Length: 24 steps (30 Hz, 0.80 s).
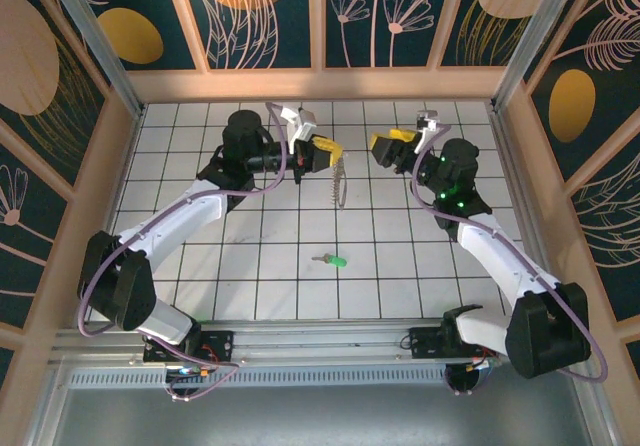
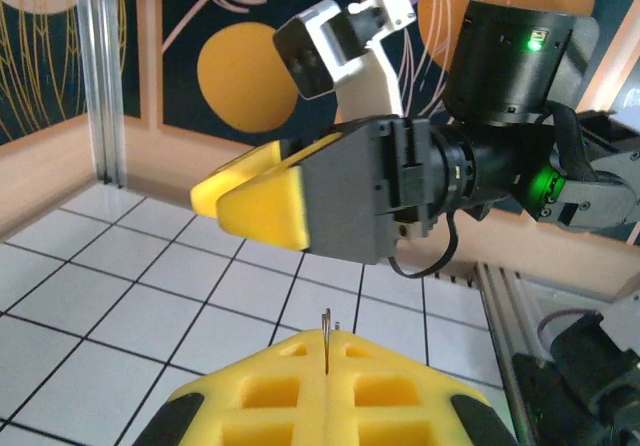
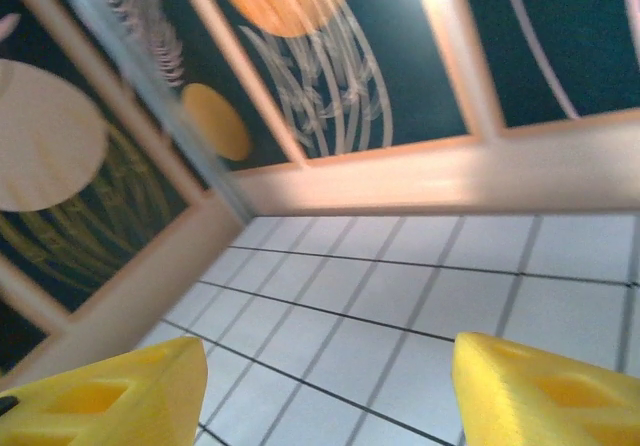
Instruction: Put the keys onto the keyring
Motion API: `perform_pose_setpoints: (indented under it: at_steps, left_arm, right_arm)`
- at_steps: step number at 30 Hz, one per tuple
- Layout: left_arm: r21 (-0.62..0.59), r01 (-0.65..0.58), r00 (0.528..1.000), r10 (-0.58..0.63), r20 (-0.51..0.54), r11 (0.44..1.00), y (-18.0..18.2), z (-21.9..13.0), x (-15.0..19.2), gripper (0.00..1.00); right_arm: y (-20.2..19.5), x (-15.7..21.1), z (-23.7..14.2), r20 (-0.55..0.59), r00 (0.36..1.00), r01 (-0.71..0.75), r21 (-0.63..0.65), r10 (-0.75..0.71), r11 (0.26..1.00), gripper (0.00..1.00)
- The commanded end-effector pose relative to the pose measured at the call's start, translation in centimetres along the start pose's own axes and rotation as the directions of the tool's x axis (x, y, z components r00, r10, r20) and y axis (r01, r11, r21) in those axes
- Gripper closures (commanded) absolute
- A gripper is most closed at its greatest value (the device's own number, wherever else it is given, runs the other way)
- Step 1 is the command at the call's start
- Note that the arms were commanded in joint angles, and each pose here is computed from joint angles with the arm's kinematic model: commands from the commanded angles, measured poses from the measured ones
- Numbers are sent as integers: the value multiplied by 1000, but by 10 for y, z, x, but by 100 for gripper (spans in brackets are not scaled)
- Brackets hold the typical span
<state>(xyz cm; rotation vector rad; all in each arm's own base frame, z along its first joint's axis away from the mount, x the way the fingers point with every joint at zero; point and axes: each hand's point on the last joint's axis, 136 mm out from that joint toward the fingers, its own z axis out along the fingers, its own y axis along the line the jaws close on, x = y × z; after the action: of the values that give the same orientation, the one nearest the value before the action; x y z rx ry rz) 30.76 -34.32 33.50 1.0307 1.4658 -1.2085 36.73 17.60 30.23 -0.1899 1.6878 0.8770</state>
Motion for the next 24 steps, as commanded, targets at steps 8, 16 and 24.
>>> perform_pose_setpoints:
  at_steps: [8, 16, 24]
  left_arm:
    - [46, -51, 983, 58, -176, 998, 0, 4, 30, 100]
    - [69, -37, 970, 52, -237, 997, 1, 5, 44, 100]
    - [100, -22, 966, 47, -252, 995, -1, 7, 47, 100]
  right_arm:
    - [-12, 26, -4, -40, 999, -4, -20, 3, 1000, 30]
    - [31, 40, -9, -90, 995, 14, -306, -43, 952, 42]
    - [72, 57, -22, -168, 980, -6, -560, -107, 829, 43]
